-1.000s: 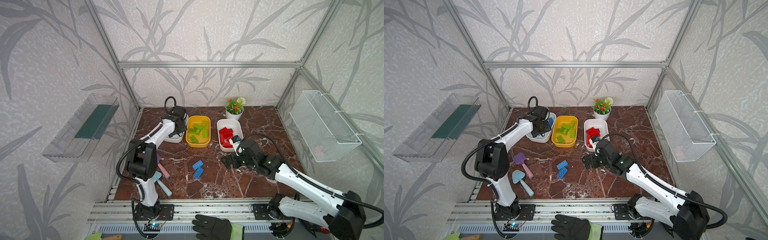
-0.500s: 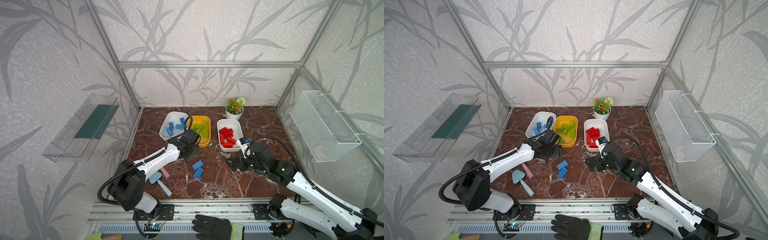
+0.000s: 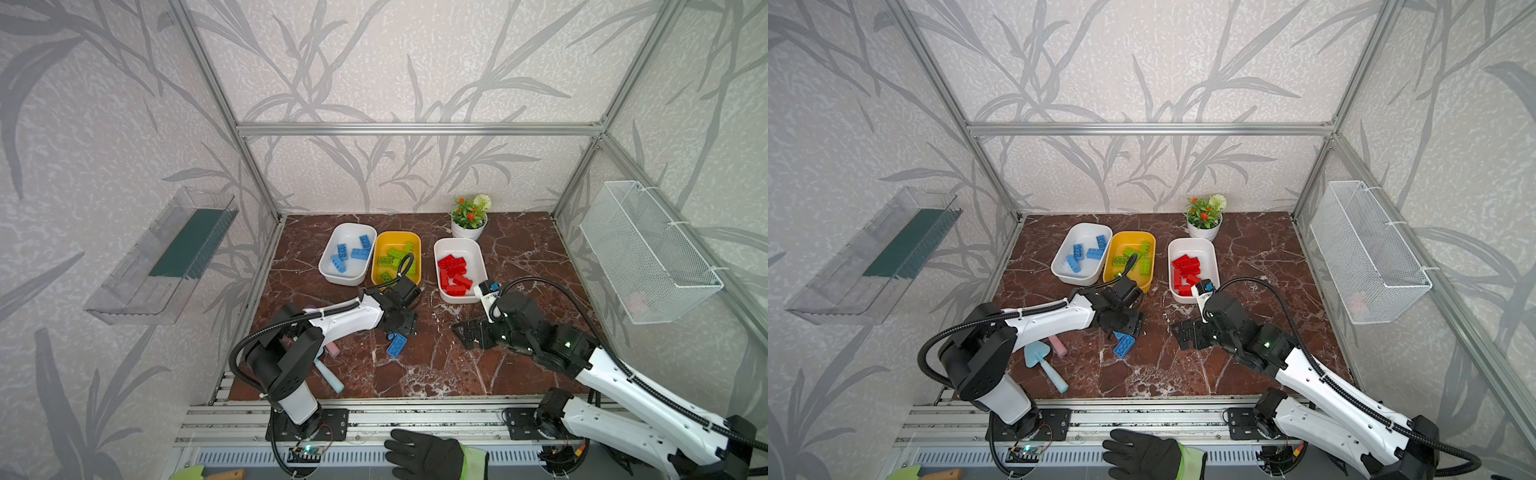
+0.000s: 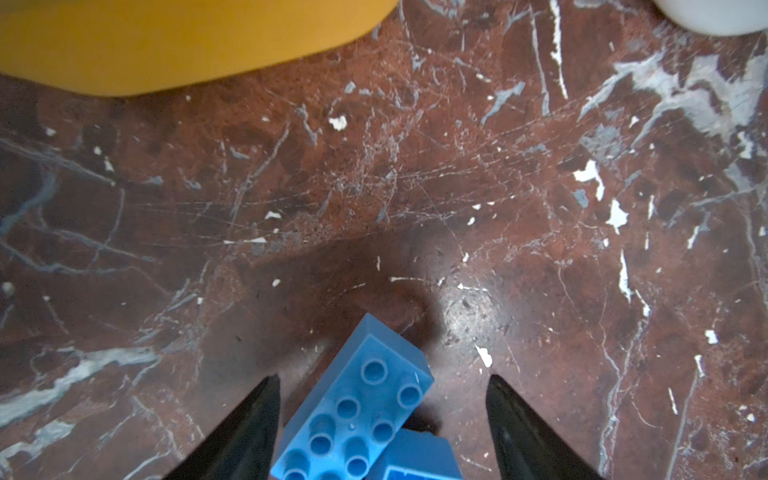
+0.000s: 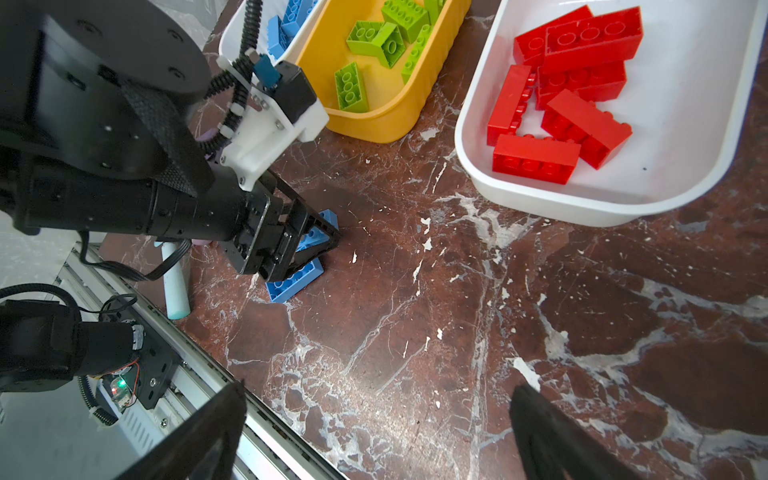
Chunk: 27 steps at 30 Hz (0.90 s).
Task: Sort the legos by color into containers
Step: 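Lower the left gripper to the remaining blue bricks and grasp one, then carry the blue brick with the left gripper and drop it into the blue-brick tray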
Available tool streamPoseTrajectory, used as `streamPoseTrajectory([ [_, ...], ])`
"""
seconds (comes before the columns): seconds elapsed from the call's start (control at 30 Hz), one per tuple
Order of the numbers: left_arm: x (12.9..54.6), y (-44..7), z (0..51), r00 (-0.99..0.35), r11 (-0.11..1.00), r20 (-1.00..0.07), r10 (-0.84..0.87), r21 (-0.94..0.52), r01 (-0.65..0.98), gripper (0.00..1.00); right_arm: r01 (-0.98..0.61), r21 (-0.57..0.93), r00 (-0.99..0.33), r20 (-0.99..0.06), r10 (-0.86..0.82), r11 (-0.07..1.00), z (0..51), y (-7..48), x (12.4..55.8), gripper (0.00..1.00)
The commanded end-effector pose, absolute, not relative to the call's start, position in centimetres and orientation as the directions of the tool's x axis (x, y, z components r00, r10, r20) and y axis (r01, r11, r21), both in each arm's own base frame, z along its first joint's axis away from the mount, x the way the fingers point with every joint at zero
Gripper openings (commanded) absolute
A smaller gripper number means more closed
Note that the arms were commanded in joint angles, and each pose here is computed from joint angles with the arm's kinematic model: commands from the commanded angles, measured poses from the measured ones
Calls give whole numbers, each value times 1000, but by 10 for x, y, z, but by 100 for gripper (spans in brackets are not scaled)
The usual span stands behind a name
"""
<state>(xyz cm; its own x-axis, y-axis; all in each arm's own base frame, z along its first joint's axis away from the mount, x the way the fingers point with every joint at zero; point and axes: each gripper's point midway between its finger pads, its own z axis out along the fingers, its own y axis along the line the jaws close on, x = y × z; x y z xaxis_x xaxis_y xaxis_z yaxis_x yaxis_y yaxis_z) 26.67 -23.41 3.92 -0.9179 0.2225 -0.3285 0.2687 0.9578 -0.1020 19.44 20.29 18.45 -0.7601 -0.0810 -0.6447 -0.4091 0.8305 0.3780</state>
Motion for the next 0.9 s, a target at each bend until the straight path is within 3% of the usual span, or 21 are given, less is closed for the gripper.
streamPoseTrajectory([
  [0.0,268,-234,38,-909,954,-337,245,-81,287,77,-395,367,-763,-642,-78,842,182,197,192,99],
  [0.5,256,-207,12,-931,972,-285,228,15,234,60,-391,372,-765,-640,-73,842,179,197,191,99],
  [0.7,258,-199,11,-935,977,-281,215,57,208,42,-386,369,-761,-646,-66,846,180,194,190,99],
  [0.8,259,-192,14,-934,976,-284,216,92,198,27,-384,368,-759,-648,-63,847,180,193,190,99],
  [0.87,263,-186,17,-933,974,-291,214,131,183,24,-385,368,-759,-647,-64,846,179,193,190,99],
])
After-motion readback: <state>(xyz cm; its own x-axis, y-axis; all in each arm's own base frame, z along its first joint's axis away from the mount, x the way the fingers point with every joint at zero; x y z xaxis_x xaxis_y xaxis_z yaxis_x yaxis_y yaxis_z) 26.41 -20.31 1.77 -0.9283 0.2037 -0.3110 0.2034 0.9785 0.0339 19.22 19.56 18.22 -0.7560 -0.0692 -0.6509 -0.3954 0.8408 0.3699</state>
